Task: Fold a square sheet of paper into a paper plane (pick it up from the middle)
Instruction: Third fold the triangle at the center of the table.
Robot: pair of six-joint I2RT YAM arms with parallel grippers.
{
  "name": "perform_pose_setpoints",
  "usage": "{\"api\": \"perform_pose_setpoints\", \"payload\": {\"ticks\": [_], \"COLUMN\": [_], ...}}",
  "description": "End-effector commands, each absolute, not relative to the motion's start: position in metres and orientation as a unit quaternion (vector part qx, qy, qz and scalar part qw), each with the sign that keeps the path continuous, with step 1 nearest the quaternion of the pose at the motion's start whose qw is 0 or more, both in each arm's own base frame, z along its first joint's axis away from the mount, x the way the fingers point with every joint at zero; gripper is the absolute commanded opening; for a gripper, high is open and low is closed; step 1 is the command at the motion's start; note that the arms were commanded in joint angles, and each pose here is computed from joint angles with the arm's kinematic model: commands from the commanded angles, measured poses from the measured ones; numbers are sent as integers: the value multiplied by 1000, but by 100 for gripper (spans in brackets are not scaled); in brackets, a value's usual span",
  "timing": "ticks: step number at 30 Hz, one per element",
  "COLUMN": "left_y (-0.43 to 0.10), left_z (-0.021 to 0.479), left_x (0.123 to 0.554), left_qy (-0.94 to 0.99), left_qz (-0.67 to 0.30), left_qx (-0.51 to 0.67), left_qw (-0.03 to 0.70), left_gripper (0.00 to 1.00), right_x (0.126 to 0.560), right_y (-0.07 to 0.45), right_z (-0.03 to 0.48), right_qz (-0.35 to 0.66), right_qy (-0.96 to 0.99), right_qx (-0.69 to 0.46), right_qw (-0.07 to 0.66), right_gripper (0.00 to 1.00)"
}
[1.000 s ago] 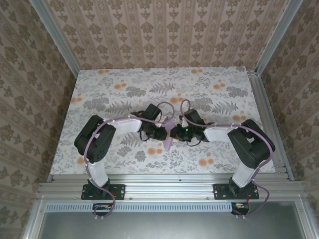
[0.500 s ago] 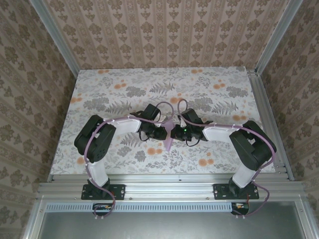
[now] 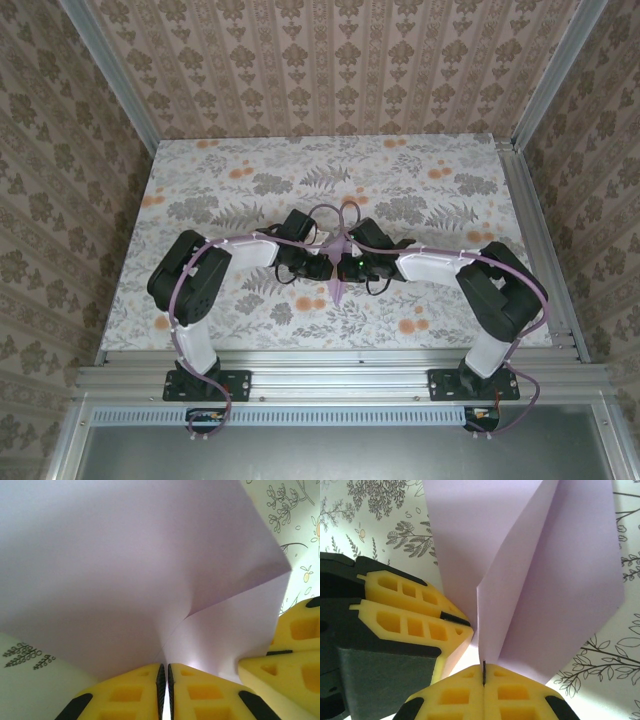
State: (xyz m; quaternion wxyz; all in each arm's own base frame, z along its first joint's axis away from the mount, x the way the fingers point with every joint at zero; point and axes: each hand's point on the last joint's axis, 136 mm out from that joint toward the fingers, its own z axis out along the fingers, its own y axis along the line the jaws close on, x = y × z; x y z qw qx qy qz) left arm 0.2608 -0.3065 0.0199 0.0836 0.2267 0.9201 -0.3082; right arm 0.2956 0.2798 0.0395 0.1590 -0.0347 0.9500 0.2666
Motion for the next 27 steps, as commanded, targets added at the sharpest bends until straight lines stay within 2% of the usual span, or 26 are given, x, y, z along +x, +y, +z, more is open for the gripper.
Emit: {"api": "perform_pose_setpoints", "payload": {"ticks": [1,27], "left_y": [-294,-293], "left_z": [7,53], "left_x": [254,256], "left_qy": [928,919], "left_qz": [-291,-312], "left_qx": [222,220], "left_qw": [69,103], "left_gripper": [14,11], "right_x": [294,291], "right_y": [282,272], "right_z": [37,29], "right_qz": [252,212], "right_qy": [954,962], "right_qx": [-49,-64], "right_qw": [157,161], "right_gripper": [2,0]}}
